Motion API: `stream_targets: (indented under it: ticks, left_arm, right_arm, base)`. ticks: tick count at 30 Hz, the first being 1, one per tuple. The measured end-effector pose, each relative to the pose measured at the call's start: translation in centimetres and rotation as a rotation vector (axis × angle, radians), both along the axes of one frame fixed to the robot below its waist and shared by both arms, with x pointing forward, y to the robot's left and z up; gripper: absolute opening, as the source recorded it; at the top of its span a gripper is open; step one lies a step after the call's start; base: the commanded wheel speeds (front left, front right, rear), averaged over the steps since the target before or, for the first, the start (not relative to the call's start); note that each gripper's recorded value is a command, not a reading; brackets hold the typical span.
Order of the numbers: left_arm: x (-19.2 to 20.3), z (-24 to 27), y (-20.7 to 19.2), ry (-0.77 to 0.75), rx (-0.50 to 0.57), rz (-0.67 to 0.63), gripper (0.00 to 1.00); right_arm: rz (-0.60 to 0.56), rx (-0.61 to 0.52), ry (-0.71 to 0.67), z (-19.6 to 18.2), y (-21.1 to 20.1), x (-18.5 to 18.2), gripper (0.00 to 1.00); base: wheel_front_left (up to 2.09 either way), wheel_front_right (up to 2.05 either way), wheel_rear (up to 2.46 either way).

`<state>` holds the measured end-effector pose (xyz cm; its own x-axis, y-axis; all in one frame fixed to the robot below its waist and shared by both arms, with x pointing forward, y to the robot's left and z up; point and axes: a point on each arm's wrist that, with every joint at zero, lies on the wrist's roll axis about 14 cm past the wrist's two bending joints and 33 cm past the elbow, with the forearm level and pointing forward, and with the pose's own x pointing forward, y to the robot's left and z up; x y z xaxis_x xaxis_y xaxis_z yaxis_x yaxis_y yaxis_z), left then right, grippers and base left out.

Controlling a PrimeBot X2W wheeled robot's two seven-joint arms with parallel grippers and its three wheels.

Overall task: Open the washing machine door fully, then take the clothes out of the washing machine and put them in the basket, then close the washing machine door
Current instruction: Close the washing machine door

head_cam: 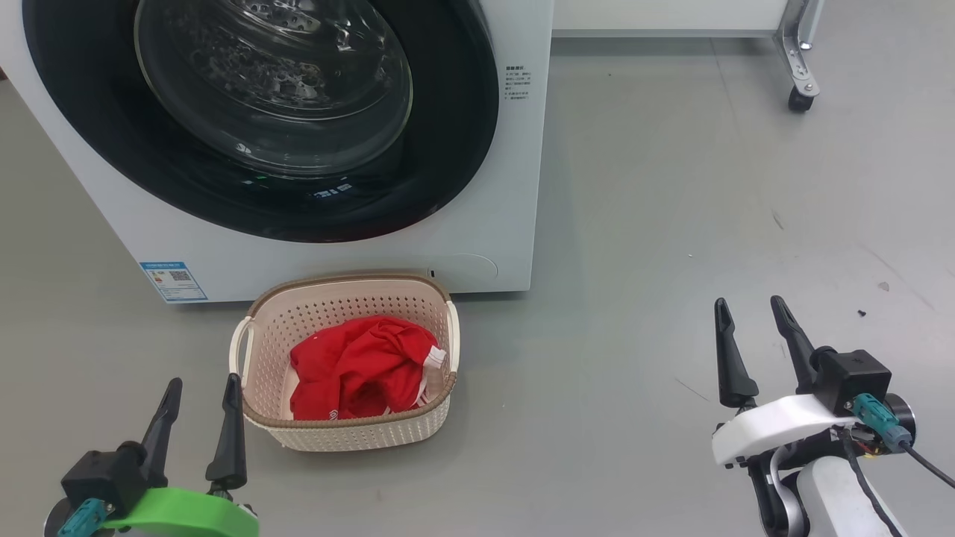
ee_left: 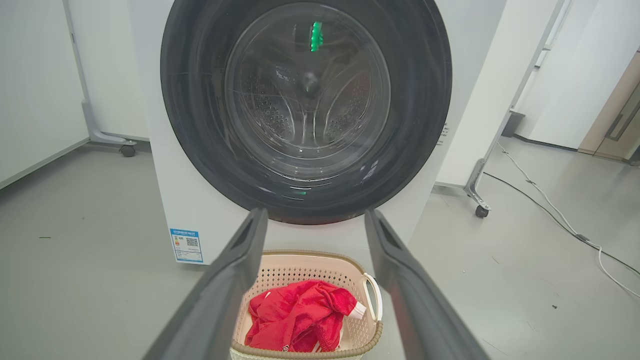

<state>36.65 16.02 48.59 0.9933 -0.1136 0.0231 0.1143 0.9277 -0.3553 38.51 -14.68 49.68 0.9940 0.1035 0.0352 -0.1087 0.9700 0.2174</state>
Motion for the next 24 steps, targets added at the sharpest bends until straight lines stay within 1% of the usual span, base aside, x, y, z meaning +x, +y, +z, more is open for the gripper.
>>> stream_targets:
  ticks: [8,15,24]
  left_arm:
    - [-0.1,-0.4,0.2,0.013,0.009,0.004,1.0]
    - [-0.3,-1.0,0.5,0.032,0.011,0.014,1.0]
    - [-0.4,-1.2,0.5,0.039,-0.014,0.021,1.0]
  right_arm:
    - [0.001,0.003,0.014,-0.5,0.1,-0.4,1.0]
    - [0.003,-0.003,0.004,-0.2,0.2,-0.2,1.0]
    - [0.002,-0.007,0.012,-0.6,0.2,-0.5,1.0]
  base:
    - [0.0,0.0,0.0]
    - [0.0,0.0,0.0]
    - [0.0,0.0,0.0]
